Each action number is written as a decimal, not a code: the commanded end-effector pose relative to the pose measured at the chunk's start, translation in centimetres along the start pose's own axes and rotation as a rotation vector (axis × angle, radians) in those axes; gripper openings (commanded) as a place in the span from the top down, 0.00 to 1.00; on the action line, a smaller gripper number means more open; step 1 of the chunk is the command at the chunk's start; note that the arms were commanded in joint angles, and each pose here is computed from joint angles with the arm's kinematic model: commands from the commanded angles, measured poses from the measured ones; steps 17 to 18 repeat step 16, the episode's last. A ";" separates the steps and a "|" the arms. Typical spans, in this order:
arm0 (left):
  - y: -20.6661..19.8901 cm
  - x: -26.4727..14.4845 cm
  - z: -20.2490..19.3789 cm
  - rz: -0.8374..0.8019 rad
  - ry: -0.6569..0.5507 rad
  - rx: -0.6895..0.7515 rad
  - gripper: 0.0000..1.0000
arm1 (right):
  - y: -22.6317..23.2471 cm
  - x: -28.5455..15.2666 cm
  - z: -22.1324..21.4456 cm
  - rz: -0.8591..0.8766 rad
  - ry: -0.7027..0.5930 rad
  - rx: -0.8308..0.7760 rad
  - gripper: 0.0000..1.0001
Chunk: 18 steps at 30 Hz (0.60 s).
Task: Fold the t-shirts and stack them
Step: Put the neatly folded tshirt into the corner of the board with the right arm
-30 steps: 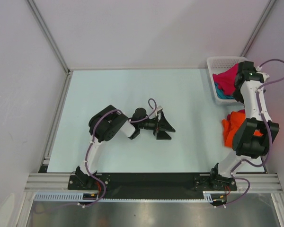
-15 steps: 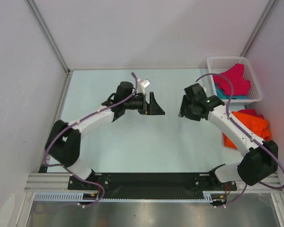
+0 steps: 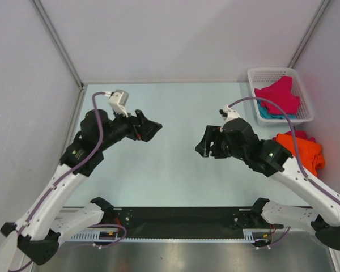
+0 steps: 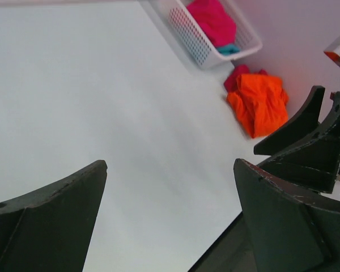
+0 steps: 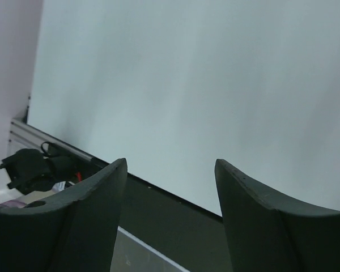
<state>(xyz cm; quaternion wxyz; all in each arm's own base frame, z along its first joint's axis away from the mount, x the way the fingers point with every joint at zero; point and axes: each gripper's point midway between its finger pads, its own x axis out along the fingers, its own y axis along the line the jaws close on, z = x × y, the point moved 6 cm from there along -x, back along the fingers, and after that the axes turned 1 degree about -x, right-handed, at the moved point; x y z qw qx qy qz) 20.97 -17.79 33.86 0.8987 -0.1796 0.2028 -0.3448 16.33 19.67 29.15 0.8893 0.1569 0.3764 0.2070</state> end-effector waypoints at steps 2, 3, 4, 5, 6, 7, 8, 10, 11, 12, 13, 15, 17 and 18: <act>0.6 -4.1 0.3 0.128 -0.092 0.006 0.00 | 0.6 -1.7 0.0 0.059 0.015 -0.011 0.30; 0.7 -4.8 -0.2 0.133 -0.101 0.006 0.00 | 0.1 -1.6 0.0 0.018 0.014 -0.021 0.30; 0.9 -5.0 -0.4 0.143 -0.103 0.002 0.00 | -0.3 -1.7 -0.2 -0.008 0.029 -0.031 0.30; 1.1 -5.1 -0.7 0.151 -0.100 -0.002 0.00 | -0.3 -1.8 -0.2 -0.012 0.028 -0.038 0.30; 1.3 -5.2 -1.1 0.161 -0.093 -0.005 0.00 | -0.3 -1.8 -0.1 -0.014 0.024 -0.036 0.30; 1.3 -5.2 -1.2 0.163 -0.086 -0.006 0.00 | -0.1 -1.7 0.1 -0.005 0.016 -0.032 0.30; 1.4 -5.2 -1.2 0.165 -0.083 -0.002 0.00 | 0.2 -1.9 0.3 0.010 0.013 -0.027 0.31; 1.2 -5.1 -0.6 0.165 -0.082 0.010 0.00 | 0.6 -1.7 0.6 0.025 0.005 -0.021 0.31; 1.3 -4.8 -0.5 0.174 -0.067 0.027 0.00 | 0.9 -1.7 0.8 0.035 0.003 -0.018 0.33; 0.8 -5.0 0.6 0.168 -0.084 0.041 0.01 | 1.1 -1.3 0.7 0.029 0.008 -0.016 0.34; 0.7 -5.0 1.0 0.170 -0.084 0.055 0.00 | 1.2 -1.2 0.8 0.026 0.007 -0.015 0.34; 0.5 -4.6 2.2 0.176 -0.078 0.091 0.00 | 1.5 -1.1 1.1 0.003 -0.016 -0.025 0.31; 0.5 -4.4 2.4 0.182 -0.074 0.104 0.00 | 1.7 -1.0 1.2 -0.007 -0.028 -0.026 0.30; 0.5 -4.4 2.4 0.182 -0.074 0.104 0.00 | 1.7 -1.0 1.2 -0.007 -0.028 -0.026 0.30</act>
